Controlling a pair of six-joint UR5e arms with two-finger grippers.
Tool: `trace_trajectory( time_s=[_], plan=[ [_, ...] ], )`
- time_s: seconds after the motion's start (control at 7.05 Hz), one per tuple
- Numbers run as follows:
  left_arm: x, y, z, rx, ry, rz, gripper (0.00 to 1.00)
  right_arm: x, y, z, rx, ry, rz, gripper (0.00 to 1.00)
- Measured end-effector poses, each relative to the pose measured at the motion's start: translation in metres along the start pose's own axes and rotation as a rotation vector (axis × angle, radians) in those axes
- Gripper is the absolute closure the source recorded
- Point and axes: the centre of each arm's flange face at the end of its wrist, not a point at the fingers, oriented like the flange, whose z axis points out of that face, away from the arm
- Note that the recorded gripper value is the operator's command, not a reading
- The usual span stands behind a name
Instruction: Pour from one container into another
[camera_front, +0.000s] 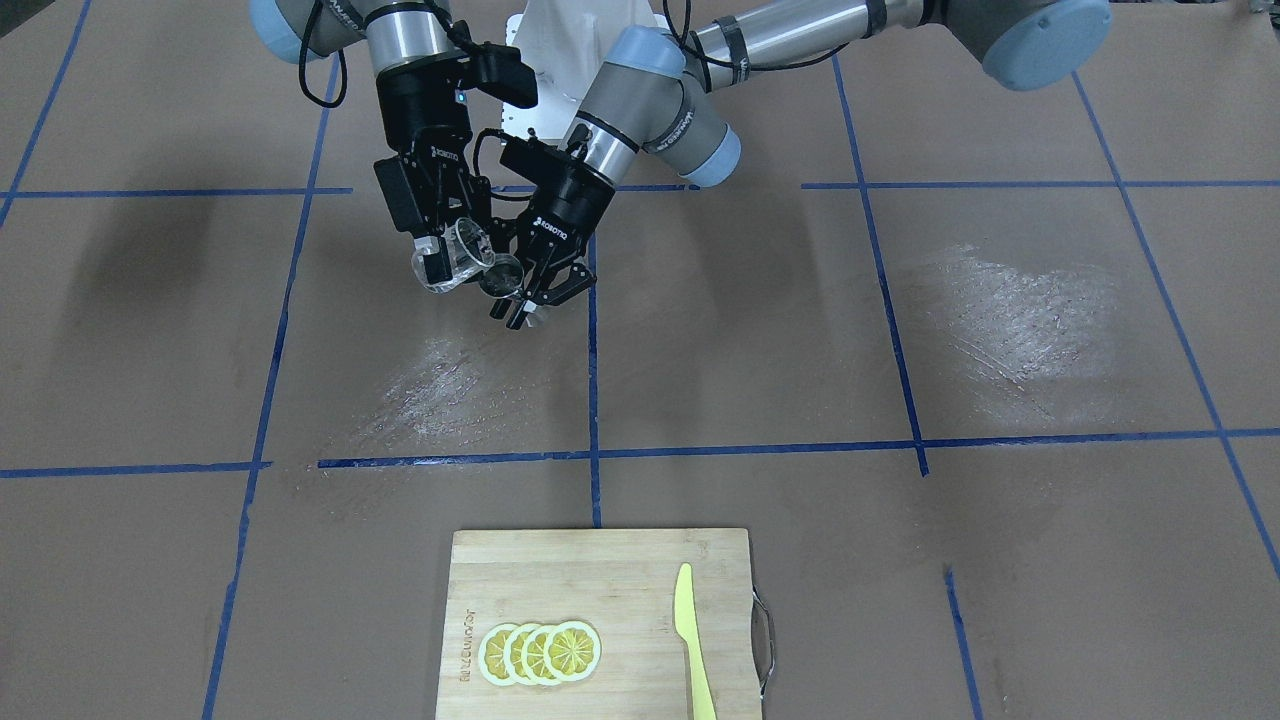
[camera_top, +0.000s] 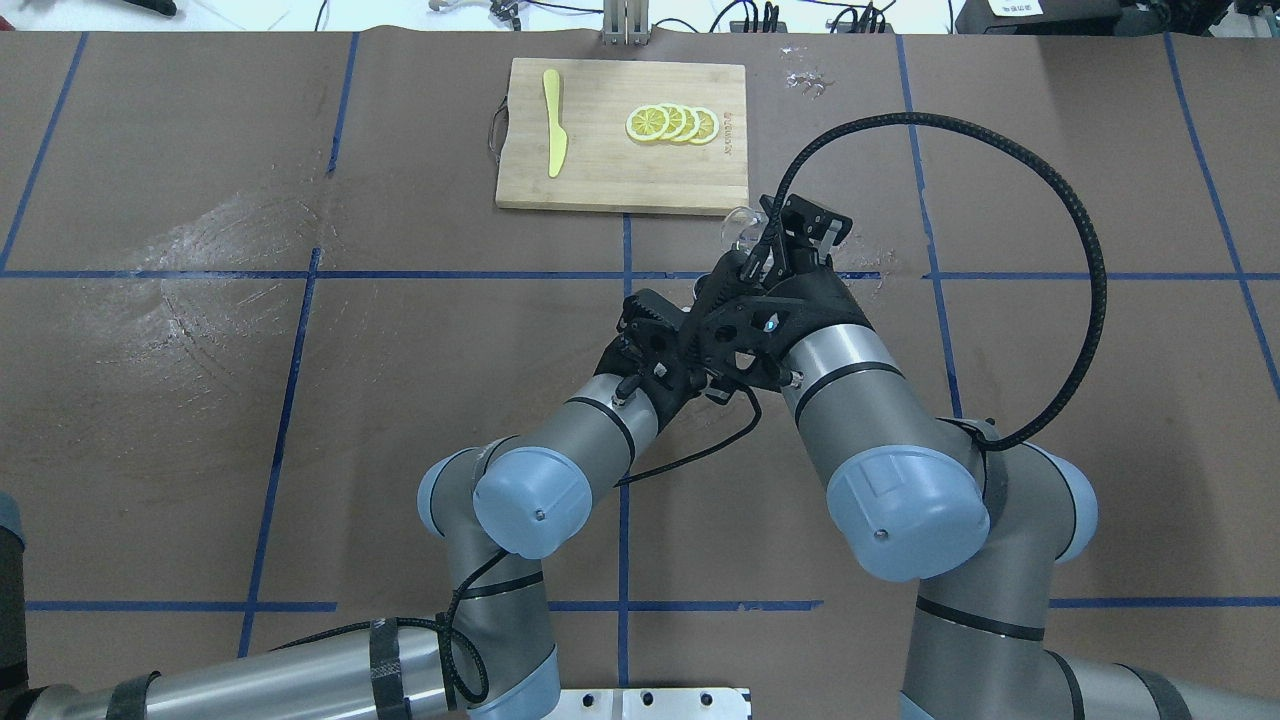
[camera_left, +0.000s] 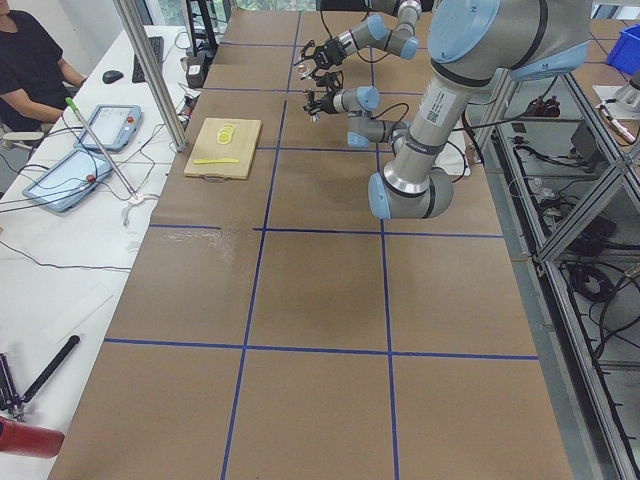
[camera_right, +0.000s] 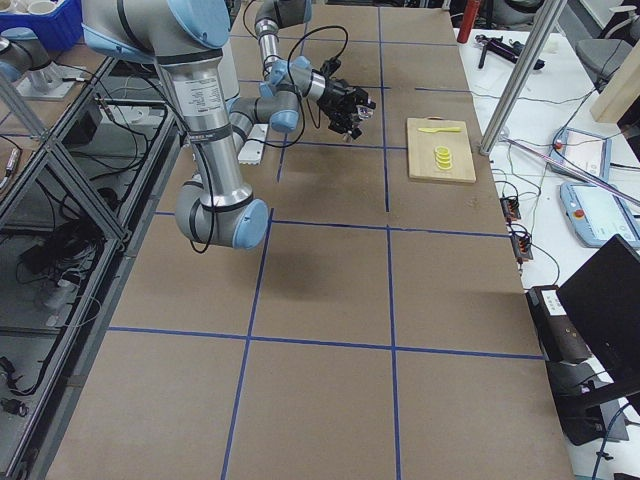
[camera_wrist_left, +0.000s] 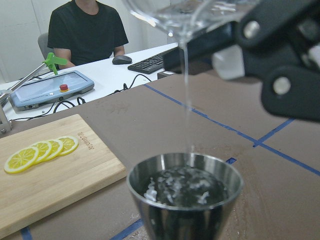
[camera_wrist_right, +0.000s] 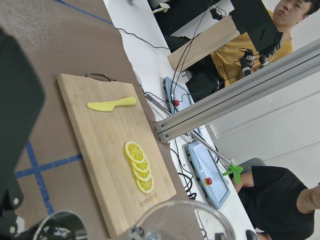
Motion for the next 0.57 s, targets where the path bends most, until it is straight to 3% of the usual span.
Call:
trace_trajectory(
  time_s=[0.57],
  plan=[
    [-0.009,-0.007,-0.005,0.044,0.011,-0.036,1.0,0.021,0.003,0.004,0.0,0.024,0.262,1.0]
  ],
)
